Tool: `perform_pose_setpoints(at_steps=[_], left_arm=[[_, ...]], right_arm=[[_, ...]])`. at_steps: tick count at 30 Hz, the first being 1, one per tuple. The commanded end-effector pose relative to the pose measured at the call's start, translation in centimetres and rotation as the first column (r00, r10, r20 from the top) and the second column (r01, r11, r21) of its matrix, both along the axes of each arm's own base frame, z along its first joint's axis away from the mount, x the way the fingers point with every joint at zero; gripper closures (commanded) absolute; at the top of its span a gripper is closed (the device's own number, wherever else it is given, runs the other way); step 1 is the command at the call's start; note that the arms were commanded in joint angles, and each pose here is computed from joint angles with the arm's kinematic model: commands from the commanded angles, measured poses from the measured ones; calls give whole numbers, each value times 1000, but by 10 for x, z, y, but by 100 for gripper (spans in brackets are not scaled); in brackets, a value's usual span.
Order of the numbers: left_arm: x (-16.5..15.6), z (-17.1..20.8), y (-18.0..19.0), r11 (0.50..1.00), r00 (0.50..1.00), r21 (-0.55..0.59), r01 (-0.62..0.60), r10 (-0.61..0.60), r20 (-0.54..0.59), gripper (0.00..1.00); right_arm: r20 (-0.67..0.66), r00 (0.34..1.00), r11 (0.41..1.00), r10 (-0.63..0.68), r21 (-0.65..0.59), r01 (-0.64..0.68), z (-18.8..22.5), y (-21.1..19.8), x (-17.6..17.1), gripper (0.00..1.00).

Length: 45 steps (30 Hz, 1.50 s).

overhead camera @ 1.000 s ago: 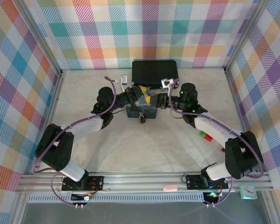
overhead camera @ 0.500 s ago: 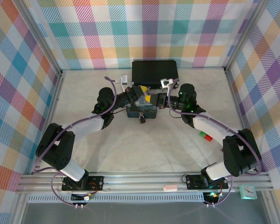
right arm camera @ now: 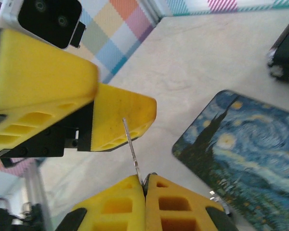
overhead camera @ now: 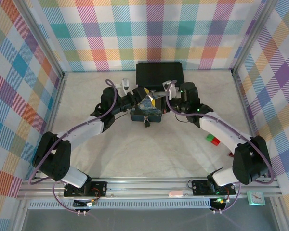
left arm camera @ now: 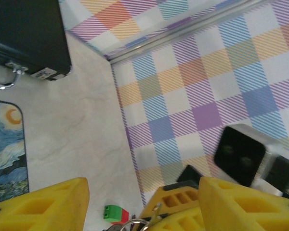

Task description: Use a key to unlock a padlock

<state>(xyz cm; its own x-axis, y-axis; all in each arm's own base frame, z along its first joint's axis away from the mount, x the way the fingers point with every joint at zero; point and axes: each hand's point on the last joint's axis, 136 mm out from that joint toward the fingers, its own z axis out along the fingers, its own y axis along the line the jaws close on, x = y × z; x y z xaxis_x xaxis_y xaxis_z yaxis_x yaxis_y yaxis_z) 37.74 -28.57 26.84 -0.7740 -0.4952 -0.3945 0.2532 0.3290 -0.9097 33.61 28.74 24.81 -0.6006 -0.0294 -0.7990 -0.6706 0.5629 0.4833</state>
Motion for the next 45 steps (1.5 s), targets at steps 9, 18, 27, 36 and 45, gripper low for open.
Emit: perform_pose_setpoints(at_steps=[9,18,27,36,45], left_arm=[[2,-10,3,999,987,-16,-48,45,-152,47],[1,-19,1,997,981,-50,-55,44,-190,50],[3,-23,-3,996,977,-75,-50,33,-210,54],[6,-25,-4,996,976,-71,-50,33,-216,65],[8,-26,-4,997,977,-55,-51,38,-211,95]], right_arm=[[366,931,877,7,-449,169,-19,0,14,100],[456,890,842,0,-480,245,-15,8,20,100],[480,877,848,19,-472,241,-16,18,19,100],[497,867,849,38,-474,234,-14,23,17,100],[487,872,855,52,-473,213,-12,25,10,100]])
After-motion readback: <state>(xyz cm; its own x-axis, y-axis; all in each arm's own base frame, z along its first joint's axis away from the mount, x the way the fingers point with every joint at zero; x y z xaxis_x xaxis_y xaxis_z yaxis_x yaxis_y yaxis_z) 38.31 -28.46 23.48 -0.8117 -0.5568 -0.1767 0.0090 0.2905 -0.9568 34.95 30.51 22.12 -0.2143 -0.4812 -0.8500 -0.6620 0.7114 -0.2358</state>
